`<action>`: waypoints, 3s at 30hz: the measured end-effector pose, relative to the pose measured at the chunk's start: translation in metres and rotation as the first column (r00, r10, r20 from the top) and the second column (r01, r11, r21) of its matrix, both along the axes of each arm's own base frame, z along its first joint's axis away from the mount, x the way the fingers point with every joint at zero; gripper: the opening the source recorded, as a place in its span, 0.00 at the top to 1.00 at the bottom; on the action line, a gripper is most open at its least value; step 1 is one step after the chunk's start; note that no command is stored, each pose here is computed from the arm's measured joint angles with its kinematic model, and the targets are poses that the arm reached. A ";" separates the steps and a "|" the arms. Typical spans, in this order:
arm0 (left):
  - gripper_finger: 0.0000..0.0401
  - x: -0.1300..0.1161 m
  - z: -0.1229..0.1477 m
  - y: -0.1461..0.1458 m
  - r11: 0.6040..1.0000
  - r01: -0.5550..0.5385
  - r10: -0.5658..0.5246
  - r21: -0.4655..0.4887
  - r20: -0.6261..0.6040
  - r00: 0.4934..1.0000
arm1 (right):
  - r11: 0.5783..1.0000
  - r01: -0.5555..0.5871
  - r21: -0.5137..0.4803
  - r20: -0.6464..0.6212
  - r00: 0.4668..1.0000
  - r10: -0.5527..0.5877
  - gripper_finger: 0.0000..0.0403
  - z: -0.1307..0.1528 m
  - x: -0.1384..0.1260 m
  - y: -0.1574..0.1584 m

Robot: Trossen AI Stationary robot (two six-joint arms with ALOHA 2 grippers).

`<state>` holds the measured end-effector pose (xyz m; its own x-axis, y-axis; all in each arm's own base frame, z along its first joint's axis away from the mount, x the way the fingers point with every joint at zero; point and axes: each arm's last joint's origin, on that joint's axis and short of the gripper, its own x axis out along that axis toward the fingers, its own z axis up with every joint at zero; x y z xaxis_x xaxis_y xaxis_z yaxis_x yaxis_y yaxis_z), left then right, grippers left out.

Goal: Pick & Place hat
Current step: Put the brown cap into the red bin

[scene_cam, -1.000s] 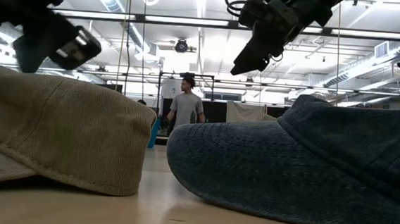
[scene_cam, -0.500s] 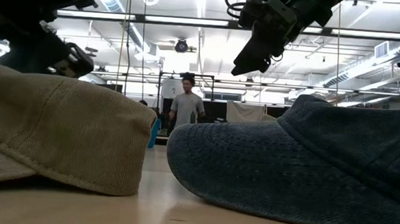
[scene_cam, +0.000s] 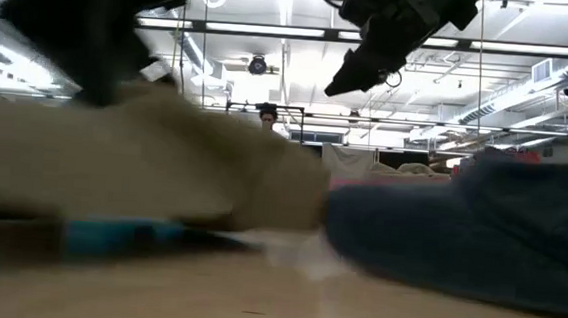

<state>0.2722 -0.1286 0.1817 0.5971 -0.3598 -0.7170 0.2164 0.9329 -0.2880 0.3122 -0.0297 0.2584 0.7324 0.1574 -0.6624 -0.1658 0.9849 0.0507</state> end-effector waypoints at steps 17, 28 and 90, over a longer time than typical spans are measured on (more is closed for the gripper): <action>0.96 0.056 0.057 0.081 0.951 -0.236 0.178 0.201 0.267 0.947 | 0.984 -0.153 -0.094 0.174 0.970 0.167 0.50 0.012 0.012 0.046; 0.96 0.063 0.065 0.105 0.904 -0.347 0.238 0.252 0.377 0.895 | 0.982 -0.074 -0.171 0.077 0.993 0.088 0.50 -0.012 0.023 0.037; 0.59 0.062 0.062 0.142 0.850 -0.418 0.305 0.322 0.347 0.887 | 0.564 -0.717 -0.410 -0.595 0.679 0.430 0.99 -0.036 -0.126 -0.077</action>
<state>0.3337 0.0131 0.2433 0.8211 0.1849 -0.5400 -0.1413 0.9825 0.1216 0.1859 -0.1071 0.2220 0.2784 -0.0631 -0.9584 -0.8103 0.5202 -0.2697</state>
